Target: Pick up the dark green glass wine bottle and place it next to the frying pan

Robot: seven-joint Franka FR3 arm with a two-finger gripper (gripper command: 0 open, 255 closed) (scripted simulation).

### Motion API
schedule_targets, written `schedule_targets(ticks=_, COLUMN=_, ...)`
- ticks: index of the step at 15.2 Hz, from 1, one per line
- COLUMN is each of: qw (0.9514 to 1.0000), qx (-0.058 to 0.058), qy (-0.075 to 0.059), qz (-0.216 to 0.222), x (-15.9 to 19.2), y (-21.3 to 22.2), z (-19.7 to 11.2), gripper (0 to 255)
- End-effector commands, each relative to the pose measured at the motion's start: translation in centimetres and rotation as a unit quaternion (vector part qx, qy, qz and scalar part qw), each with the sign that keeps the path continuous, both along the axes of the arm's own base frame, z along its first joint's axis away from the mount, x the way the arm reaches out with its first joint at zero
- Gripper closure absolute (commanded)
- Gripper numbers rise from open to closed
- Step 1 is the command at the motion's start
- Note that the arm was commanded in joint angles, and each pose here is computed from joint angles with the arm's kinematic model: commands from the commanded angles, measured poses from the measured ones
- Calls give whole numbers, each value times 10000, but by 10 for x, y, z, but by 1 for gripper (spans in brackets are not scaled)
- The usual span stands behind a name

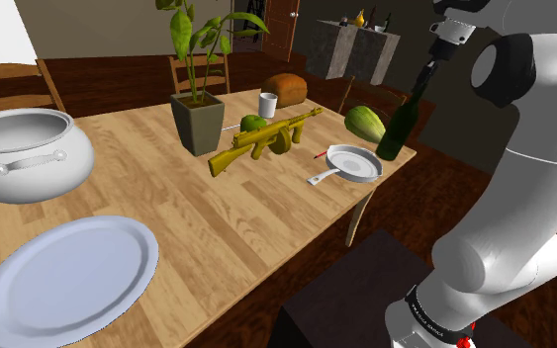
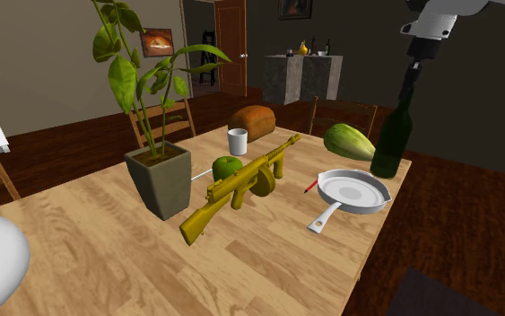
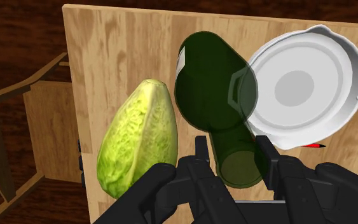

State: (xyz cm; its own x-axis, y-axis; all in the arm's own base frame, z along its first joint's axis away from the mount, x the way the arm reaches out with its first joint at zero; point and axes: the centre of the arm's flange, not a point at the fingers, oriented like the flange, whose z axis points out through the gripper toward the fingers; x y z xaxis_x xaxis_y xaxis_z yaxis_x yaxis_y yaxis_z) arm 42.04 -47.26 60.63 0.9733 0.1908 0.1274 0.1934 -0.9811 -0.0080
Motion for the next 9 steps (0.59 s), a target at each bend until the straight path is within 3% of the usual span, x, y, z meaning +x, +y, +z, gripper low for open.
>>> schedule_targets(ticks=1, qw=10000, qx=-4, qy=-3, qz=0, x=-1, y=0, z=-11, gripper=255)
schedule_targets(ticks=9, qw=10000, qx=-4, qy=-3, qz=0, x=-1, y=0, z=-14, gripper=255)
